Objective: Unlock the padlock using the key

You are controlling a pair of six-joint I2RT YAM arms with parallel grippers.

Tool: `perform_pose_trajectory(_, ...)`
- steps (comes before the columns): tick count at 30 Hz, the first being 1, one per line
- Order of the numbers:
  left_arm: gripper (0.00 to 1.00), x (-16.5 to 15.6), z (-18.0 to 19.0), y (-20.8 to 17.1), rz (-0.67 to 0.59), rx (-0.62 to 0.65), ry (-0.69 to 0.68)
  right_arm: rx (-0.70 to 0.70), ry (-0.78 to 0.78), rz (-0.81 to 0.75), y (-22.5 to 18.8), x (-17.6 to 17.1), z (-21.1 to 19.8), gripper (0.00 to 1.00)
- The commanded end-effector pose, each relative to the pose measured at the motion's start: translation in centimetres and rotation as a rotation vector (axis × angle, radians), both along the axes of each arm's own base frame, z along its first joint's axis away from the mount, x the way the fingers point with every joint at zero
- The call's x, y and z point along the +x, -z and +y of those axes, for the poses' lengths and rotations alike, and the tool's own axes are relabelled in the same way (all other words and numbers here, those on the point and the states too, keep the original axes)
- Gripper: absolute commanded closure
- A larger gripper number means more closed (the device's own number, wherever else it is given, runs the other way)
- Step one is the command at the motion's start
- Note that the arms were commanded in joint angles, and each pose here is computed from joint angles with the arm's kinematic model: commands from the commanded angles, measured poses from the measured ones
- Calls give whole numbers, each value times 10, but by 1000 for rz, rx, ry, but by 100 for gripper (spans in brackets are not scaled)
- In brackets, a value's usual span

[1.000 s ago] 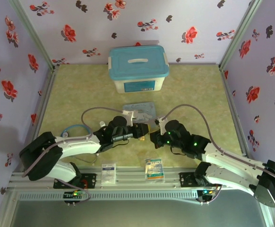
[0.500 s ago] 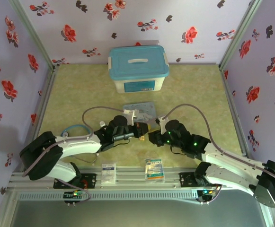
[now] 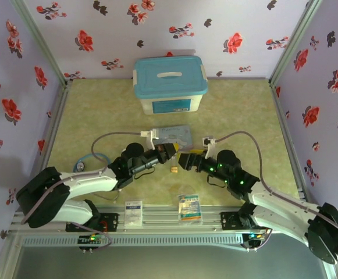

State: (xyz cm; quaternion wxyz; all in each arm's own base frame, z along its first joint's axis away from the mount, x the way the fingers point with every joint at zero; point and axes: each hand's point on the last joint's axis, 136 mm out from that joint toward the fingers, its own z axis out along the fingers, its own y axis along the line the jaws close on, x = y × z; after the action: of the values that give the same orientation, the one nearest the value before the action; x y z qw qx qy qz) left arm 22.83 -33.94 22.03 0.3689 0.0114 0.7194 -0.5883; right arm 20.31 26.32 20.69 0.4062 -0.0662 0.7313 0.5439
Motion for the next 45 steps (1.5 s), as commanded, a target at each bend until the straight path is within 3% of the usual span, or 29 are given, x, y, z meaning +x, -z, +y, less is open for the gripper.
perform_pose_trajectory(1, 100, 3, 15, -41, -96, -142, -59, 231, -49, -102, -52, -6, 3, 9)
perform_pose_trajectory(6, 100, -5, 16, -63, -181, -166, -40, 286, -94, -85, -55, -3, 15, 14)
perform_pose_trajectory(14, 100, -7, 28, -71, -218, -190, -69, 389, -164, -60, -60, -2, 29, 47)
perform_pose_trajectory(22, 100, -9, 33, -72, -224, -199, -83, 398, -153, -88, -66, -4, 24, 63)
perform_pose_trajectory(27, 100, -8, 34, -74, -227, -213, -86, 404, -171, -72, -68, -6, 32, 65)
perform_pose_trajectory(32, 100, -8, 34, -72, -218, -217, -87, 417, -162, -88, -74, -7, 29, 75)
perform_pose_trajectory(45, 100, -5, 34, -66, -204, -232, -98, 420, -185, -81, -76, -8, 36, 73)
